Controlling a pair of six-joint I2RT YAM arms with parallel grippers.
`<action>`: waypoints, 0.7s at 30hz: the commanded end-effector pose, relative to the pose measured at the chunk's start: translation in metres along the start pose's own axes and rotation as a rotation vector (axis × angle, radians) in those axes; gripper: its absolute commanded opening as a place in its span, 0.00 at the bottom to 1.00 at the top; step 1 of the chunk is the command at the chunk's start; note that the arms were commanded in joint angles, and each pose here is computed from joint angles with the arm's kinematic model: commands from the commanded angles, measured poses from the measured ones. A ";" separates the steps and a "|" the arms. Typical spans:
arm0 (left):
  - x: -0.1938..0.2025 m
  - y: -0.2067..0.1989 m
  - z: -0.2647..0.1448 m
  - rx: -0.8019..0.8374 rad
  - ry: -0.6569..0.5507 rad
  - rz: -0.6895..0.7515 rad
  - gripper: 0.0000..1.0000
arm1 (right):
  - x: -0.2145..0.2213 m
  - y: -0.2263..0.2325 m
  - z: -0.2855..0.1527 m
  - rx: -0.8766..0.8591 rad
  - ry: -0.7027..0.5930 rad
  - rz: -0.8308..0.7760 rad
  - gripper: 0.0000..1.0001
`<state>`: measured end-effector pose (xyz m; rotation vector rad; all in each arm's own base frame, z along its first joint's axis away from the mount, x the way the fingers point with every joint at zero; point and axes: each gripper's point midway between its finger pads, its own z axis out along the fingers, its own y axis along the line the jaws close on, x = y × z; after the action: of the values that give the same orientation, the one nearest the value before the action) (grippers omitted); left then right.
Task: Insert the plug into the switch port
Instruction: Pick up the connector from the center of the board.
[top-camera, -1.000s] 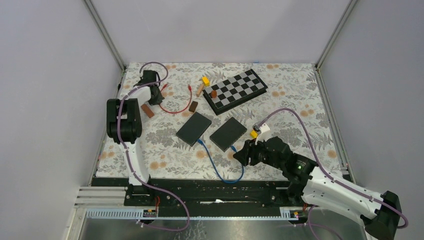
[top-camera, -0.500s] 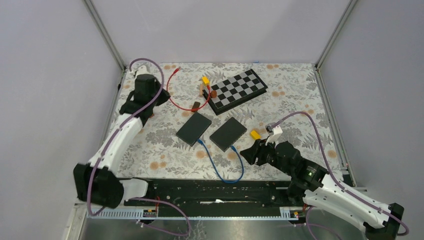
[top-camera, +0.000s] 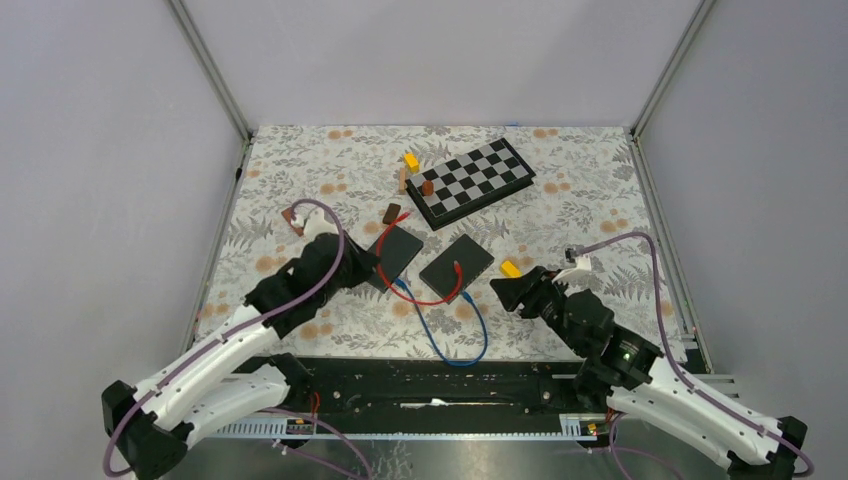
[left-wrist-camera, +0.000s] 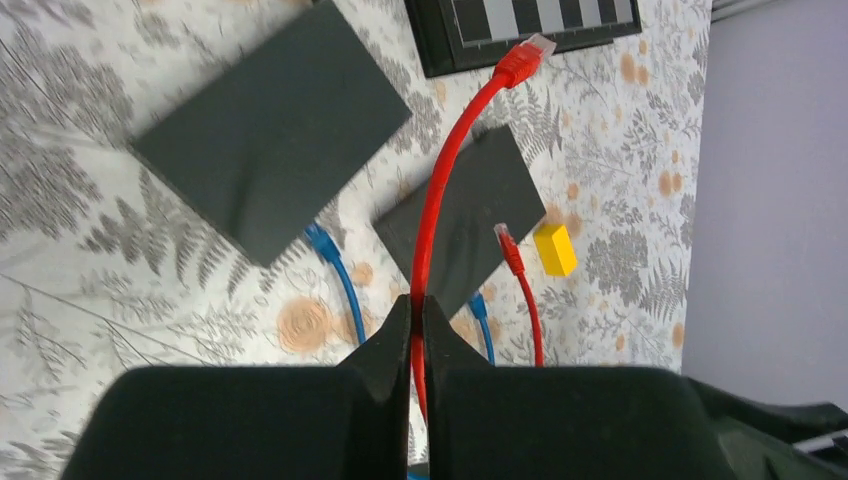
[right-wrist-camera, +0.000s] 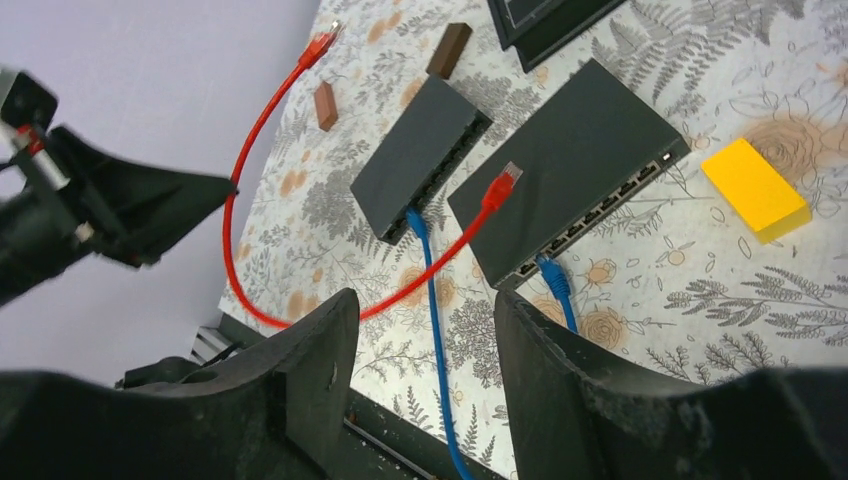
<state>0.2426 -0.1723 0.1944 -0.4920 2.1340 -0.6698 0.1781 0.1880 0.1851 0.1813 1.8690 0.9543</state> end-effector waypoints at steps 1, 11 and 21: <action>0.016 -0.001 -0.006 -0.017 -0.058 -0.128 0.00 | 0.002 -0.010 0.016 0.077 -0.033 0.080 0.60; 0.077 -0.024 -0.004 -0.017 0.009 -0.043 0.00 | 0.060 -0.044 0.039 0.189 0.103 0.157 0.61; 0.091 -0.020 0.001 -0.024 0.023 -0.039 0.00 | 0.102 -0.070 0.044 0.275 0.230 0.142 0.57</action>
<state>0.1856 -0.2347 0.1416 -0.4786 2.2260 -0.6298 0.1796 0.2053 0.0550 0.3515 2.2292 0.7877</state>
